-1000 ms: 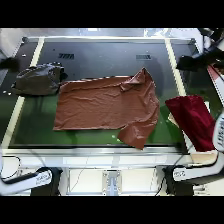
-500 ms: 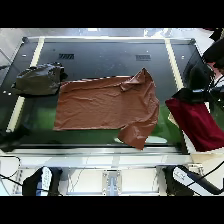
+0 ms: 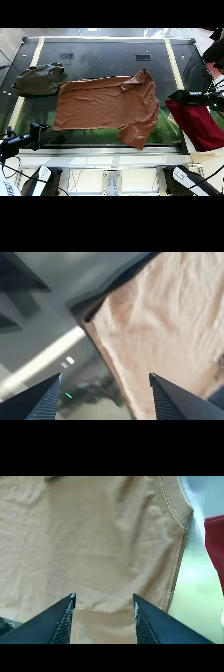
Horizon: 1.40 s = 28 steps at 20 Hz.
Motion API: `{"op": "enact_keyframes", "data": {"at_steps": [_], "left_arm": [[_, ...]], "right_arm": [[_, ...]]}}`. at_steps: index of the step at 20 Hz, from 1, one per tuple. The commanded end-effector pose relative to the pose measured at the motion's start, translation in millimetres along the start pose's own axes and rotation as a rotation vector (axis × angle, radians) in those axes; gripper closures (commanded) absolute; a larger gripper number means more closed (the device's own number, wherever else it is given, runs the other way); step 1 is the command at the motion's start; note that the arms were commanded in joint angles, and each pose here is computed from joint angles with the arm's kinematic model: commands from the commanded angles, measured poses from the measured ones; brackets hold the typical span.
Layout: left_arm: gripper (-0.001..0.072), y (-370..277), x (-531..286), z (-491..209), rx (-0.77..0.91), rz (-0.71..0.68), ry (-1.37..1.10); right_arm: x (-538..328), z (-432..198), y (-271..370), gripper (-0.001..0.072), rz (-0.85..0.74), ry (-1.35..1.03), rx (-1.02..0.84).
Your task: Fold the shirts.
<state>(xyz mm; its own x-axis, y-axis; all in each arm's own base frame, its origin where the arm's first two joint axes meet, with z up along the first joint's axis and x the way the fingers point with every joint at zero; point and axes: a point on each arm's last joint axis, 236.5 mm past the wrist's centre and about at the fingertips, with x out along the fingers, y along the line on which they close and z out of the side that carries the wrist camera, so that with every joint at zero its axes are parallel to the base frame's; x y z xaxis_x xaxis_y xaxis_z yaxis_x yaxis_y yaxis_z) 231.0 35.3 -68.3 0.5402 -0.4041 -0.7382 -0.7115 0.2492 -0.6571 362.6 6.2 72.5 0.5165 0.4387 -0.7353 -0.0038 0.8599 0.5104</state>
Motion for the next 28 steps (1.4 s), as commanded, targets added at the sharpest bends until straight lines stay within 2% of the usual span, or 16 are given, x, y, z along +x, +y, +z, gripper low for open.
{"op": "enact_keyframes", "data": {"at_steps": [1,4,11,14,17,20,21,24,28], "left_arm": [[0.0108,-1,13,7,-0.049,-0.060,0.028],[0.0109,1,21,16,-0.084,-0.072,0.018],[0.0115,7,51,19,-0.032,-0.007,0.008],[0.0239,-1,63,21,-0.054,-0.021,-0.007],[0.0254,1,71,14,-0.048,-0.005,0.017],[0.0617,4,78,7,-0.029,0.012,0.045],[0.0698,4,79,6,-0.003,0.012,0.049],[0.0698,4,79,6,0.003,0.011,0.049],[0.0698,4,79,5,0.008,0.009,0.057]], "right_arm": [[0,0,2,0.0299,0.007,-0.003,0.000],[0,3,8,0.0299,0.034,-0.015,0.012],[-1,9,22,0.0299,0.094,-0.039,0.039],[-2,11,29,0.0299,0.125,-0.046,0.050],[-3,6,32,0.0300,0.133,-0.027,0.048],[-1,1,22,0.0300,0.092,-0.006,0.034],[-1,-6,15,0.0300,0.063,0.023,0.032],[5,-52,-20,0.0300,-0.067,0.185,0.099],[47,-145,-32,0.0299,-0.018,0.354,0.297]]}}
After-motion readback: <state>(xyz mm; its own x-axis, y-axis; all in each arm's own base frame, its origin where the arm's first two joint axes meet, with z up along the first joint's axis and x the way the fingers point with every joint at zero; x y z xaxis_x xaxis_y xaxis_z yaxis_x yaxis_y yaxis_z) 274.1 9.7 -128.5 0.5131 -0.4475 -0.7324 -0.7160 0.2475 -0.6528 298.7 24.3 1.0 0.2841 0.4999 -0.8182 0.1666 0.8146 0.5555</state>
